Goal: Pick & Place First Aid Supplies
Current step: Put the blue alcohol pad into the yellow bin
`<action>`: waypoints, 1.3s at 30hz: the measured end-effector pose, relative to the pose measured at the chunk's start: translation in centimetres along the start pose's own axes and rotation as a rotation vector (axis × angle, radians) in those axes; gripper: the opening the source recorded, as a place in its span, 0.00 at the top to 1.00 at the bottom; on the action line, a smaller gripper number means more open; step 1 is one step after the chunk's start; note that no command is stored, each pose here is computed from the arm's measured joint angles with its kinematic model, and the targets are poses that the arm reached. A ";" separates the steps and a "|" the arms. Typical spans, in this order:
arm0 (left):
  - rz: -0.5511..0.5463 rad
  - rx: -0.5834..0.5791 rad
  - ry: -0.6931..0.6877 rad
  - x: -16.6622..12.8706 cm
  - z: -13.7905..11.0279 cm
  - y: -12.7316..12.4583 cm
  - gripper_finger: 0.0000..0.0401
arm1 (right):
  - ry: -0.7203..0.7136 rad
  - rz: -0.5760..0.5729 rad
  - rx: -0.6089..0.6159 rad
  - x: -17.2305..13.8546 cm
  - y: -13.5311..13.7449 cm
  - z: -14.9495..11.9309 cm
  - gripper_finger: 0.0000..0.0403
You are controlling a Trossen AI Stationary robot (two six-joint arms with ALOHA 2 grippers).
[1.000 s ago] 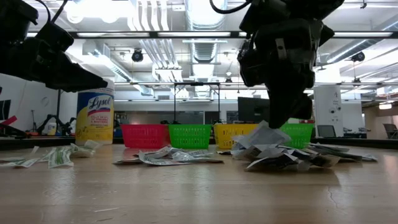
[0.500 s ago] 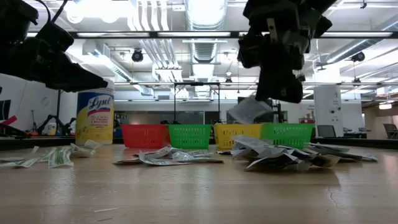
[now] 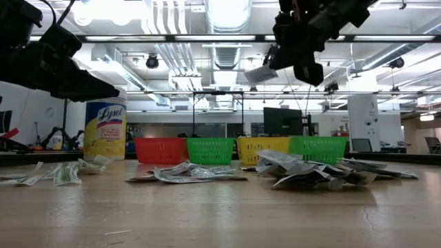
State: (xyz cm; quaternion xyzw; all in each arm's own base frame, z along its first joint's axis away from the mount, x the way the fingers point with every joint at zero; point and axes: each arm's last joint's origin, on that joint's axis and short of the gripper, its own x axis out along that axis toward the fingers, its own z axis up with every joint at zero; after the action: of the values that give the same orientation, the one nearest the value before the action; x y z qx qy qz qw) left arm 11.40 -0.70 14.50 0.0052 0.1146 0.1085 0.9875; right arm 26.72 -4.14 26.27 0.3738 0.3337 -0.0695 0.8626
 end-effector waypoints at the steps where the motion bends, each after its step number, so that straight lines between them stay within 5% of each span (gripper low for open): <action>1: 0.000 0.000 0.000 0.0 0.0 0.0 0.61 | -0.023 -0.001 -0.001 -0.5 -0.2 0.3 0.98; 20: 0.000 0.000 0.000 0.0 0.0 0.0 0.61 | -0.263 -0.146 -0.001 -5.0 -5.6 4.4 0.98; 39: 0.001 0.000 0.000 0.0 0.0 0.0 0.61 | -0.113 -0.352 0.047 1.2 -9.6 4.6 0.98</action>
State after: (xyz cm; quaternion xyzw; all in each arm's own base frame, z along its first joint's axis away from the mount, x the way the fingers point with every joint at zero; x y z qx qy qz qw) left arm 11.39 -0.70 14.50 0.0054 0.1148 0.1088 0.9874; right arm 26.49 -14.01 22.05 0.3250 0.3435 -0.2481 0.8455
